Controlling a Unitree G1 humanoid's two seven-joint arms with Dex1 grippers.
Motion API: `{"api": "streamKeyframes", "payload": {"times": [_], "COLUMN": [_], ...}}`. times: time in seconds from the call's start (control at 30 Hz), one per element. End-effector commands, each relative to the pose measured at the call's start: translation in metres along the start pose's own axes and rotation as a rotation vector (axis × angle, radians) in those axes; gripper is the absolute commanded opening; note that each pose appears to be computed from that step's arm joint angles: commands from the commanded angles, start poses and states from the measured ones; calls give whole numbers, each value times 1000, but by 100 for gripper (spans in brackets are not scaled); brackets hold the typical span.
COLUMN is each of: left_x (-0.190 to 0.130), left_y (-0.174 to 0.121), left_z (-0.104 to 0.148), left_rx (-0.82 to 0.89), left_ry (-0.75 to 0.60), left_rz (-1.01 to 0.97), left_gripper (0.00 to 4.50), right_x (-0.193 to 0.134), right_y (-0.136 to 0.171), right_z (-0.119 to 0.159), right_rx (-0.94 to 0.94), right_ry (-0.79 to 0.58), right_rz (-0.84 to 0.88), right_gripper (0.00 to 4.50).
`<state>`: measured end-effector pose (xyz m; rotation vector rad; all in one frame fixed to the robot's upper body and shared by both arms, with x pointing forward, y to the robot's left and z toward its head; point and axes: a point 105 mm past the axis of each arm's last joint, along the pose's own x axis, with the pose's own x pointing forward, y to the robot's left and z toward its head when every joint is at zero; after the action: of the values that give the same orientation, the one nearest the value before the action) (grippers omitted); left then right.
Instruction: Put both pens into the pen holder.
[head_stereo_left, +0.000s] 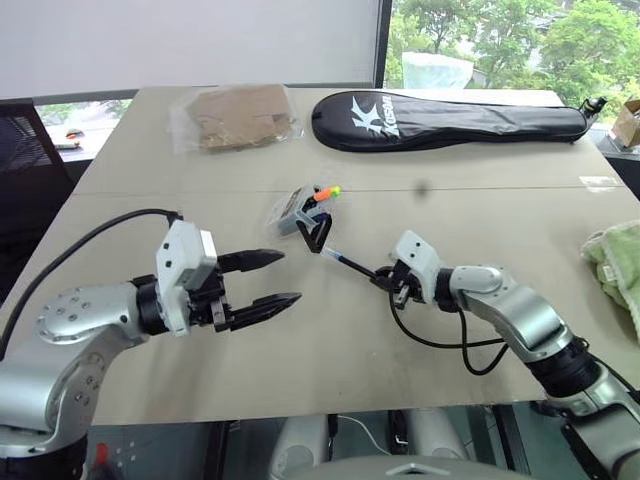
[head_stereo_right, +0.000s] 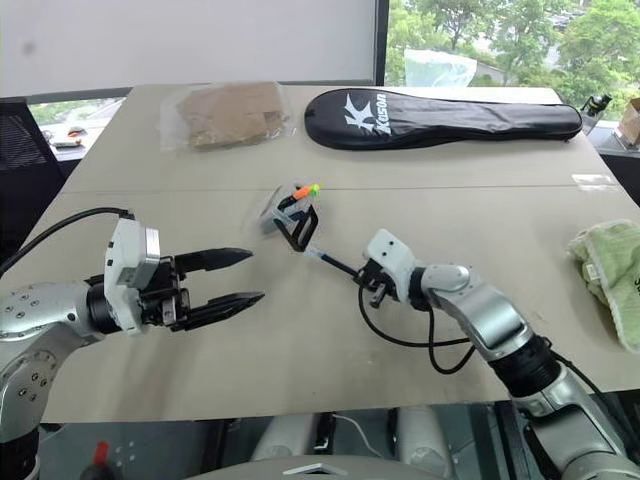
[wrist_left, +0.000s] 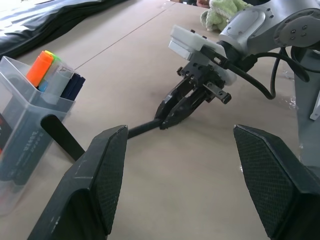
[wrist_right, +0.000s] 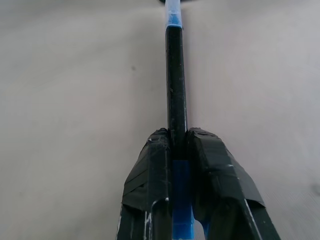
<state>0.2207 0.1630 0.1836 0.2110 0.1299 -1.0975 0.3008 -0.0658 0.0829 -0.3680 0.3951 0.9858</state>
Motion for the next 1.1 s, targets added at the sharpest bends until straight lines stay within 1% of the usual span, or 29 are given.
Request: {"api": "streamKeyframes", "payload": {"times": [0.03,0.13,0.23,0.3,0.43,0.53,0.7,0.8,0.83,0.93,0.97,1.1], "left_x": [10,22,38,49,66,73,79,78,78,73,70,68], "left_y": [-10,-9,-6,-4,-3,1,5,5,5,6,6,13], "left_z": [4,8,18,25,43,52,57,58,58,60,61,66], "left_rx": [-23,-123,-241,-317,-409,-461,-500,-504,-506,-516,-507,-510], "left_ry": [-18,-58,-139,-173,-257,-294,-309,-313,-317,-328,-330,-362], "left_rz": [-41,-47,-70,-82,-142,-159,-167,-163,-159,-152,-144,-110], "left_gripper": [348,348,348,348,348,348,348,264,214,45,1,0], "right_x": [-29,-57,-82,-90,-87,-84,-84,-85,-85,-85,-86,-91], "right_y": [-15,-7,9,20,33,39,44,46,46,41,39,41], "right_z": [-14,6,23,31,56,73,91,95,96,93,91,93], "right_rx": [72,164,206,223,191,176,166,168,173,184,188,191], "right_ry": [7,-176,-314,-370,-468,-530,-609,-632,-639,-630,-630,-651], "right_rz": [-83,-48,5,35,74,106,142,158,161,136,127,149], "right_gripper": [0,0,0,0,0,0,0,0,0,0,0,0]}}
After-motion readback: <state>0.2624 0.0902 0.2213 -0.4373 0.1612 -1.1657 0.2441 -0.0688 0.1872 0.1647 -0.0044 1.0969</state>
